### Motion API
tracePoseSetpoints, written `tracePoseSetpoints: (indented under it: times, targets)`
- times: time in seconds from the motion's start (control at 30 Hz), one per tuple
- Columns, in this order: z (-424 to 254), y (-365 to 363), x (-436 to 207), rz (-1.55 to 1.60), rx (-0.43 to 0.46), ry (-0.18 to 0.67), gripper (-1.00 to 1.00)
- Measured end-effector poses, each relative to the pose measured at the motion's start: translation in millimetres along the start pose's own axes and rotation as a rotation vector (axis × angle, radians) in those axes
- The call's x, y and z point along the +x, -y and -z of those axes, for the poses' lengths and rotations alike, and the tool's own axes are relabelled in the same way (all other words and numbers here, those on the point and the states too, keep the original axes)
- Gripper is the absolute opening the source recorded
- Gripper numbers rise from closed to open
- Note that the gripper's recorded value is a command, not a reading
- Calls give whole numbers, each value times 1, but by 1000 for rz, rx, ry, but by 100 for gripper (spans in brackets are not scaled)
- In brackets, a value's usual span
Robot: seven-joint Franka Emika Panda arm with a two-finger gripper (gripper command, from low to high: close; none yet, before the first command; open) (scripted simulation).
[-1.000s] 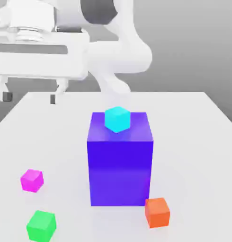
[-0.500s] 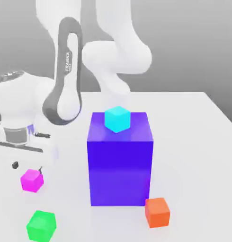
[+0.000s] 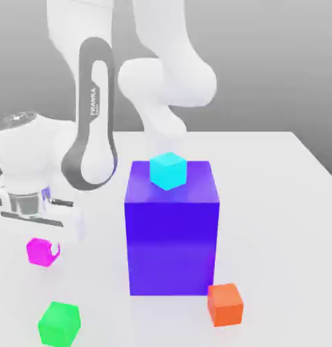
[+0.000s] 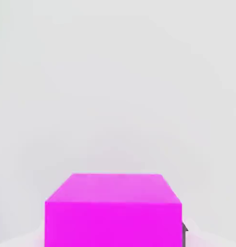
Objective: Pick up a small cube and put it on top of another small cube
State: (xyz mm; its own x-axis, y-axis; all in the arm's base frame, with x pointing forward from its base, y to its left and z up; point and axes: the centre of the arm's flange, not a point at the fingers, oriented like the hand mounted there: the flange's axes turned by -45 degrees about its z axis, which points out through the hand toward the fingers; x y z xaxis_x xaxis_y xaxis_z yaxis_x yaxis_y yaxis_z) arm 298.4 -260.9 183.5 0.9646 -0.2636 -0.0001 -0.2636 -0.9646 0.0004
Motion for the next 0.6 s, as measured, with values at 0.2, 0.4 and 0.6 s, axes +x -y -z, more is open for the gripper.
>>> tracePoseSetpoints:
  times: [0.2, 0.4, 0.6]
  targets:
    - [34, 51, 81, -35, 1, 0, -100]
    - [36, 116, 142, -60, 1, 0, -100]
    - [1, 119, 143, -61, 1, 0, 100]
